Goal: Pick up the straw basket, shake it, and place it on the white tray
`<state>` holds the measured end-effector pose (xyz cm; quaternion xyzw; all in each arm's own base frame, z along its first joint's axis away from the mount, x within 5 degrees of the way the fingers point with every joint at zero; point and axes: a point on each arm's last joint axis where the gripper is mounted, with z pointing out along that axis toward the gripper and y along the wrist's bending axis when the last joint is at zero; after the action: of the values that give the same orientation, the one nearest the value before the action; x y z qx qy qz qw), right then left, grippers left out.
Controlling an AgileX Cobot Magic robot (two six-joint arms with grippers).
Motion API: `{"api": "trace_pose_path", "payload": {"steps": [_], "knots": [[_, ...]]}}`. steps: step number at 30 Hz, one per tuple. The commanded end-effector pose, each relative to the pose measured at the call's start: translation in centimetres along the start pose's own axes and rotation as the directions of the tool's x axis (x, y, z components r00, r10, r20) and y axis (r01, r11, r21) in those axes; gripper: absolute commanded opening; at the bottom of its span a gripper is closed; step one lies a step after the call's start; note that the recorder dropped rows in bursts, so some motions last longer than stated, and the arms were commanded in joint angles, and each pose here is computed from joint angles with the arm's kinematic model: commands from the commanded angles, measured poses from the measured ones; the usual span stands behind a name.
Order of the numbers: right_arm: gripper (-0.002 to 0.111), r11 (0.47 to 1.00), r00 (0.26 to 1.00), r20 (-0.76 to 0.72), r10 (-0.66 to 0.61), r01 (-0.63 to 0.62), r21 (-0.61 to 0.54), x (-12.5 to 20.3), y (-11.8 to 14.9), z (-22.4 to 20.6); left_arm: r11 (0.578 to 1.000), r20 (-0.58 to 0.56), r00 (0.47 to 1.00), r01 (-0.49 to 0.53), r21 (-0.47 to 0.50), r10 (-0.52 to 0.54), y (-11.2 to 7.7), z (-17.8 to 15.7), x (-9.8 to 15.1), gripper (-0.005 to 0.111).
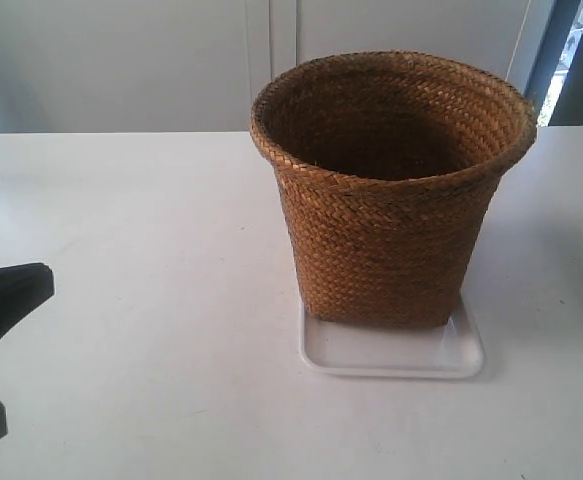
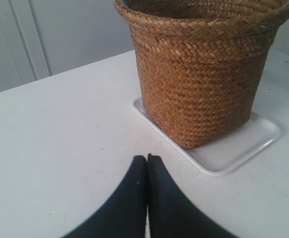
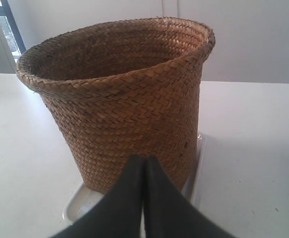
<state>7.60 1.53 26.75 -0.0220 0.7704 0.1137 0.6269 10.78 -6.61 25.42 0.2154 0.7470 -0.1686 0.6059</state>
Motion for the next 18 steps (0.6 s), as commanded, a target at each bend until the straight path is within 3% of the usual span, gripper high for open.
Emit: {"api": "trace_pose_path", "payload": {"steps": [1, 6, 8, 14, 18], "knots": [[0.0, 1.0, 1.0, 0.001, 0.003, -0.003, -0.003, 0.1, 0.0, -0.1, 0.999, 0.015, 1.0, -0.001, -0.051, 0.002, 0.6, -0.5, 0.0, 0.0], [0.0, 1.0, 1.0, -0.002, 0.001, -0.001, -0.001, 0.1, 0.0, -0.1, 0.953, -0.15, 0.963, 0.184, -0.241, -0.224, 2.0, -3.0, 2.2, 0.0], [0.0, 1.0, 1.0, -0.002, 0.001, -0.001, -0.001, 0.1, 0.0, -0.1, 0.923, -0.135, 0.95, 0.228, -0.311, -0.28, 2.4, -4.2, 2.7, 0.0], [0.0, 1.0, 1.0, -0.002, 0.001, -0.001, -0.001, 0.1, 0.0, -0.1, 0.855, 0.036, 0.966, 0.245, -0.457, -0.257, 2.7, -6.9, 4.4, 0.0], [0.0, 1.0, 1.0, -0.002, 0.001, -0.001, -0.001, 0.1, 0.0, -0.1, 0.816, -0.017, 0.955, 0.245, -0.523, -0.298, 2.7, -7.4, 7.3, 0.0]]}}
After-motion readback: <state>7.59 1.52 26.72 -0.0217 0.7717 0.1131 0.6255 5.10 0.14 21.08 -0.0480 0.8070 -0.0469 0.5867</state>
